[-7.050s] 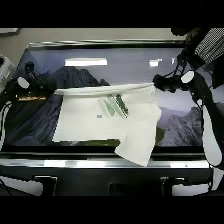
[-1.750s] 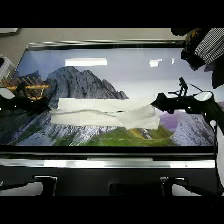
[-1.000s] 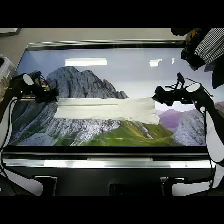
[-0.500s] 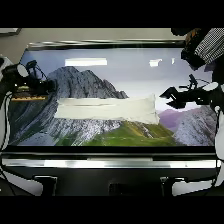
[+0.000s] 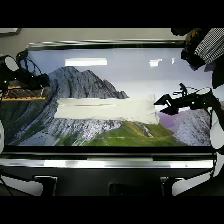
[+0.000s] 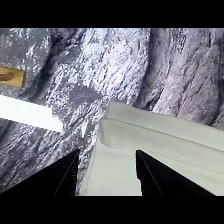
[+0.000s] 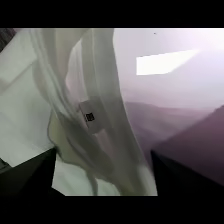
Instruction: Fold the clothes and pants, and hang the long-sleeved shirts on hangers.
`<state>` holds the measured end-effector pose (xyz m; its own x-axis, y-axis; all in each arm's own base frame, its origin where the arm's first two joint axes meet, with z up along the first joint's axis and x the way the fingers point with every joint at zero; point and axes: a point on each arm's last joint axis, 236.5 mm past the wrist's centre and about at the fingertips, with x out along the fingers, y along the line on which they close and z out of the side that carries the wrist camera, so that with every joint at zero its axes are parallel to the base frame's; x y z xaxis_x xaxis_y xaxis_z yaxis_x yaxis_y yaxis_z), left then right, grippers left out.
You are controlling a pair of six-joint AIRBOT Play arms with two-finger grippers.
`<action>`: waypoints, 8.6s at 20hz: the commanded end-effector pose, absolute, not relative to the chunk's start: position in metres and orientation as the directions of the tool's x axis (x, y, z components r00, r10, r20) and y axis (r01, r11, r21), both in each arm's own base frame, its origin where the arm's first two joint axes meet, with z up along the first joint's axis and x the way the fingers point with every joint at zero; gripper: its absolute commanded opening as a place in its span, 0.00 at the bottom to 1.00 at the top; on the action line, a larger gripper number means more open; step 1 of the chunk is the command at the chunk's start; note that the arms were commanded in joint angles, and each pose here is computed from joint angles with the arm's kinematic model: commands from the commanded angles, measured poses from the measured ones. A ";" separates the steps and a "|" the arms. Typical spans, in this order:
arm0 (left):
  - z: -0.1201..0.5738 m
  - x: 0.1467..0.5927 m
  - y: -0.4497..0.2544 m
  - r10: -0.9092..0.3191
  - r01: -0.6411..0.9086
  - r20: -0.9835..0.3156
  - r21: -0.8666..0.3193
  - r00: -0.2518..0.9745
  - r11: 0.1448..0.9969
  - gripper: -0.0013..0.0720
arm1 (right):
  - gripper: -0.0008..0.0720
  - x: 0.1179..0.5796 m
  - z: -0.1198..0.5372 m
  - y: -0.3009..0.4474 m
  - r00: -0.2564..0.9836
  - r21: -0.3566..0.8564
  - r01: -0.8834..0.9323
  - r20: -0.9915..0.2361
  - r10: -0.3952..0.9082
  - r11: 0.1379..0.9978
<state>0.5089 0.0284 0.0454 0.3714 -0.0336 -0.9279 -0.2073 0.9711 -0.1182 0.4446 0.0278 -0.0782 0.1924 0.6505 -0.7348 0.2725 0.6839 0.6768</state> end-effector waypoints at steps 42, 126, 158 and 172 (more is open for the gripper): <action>-0.069 0.391 -0.466 -0.802 -0.015 -0.592 -0.804 -0.078 0.595 0.03 | 0.05 0.415 0.164 0.060 0.400 0.600 0.069 -0.748 0.529 0.797; 0.157 0.436 0.028 -0.281 -0.173 -0.846 -0.393 0.453 0.903 0.04 | 0.05 0.532 0.063 -0.114 0.698 0.806 0.325 -0.557 0.450 0.495; 0.151 0.420 0.023 -0.302 -0.174 -0.873 -0.390 0.383 0.904 0.04 | 0.10 0.111 -0.076 -0.250 -0.146 -0.147 0.963 -0.989 -0.022 0.228; 0.138 0.436 0.039 -0.177 -0.153 -0.886 -0.264 0.430 0.952 0.03 | 0.34 0.392 0.151 -0.128 0.712 0.452 0.417 -0.702 0.026 0.789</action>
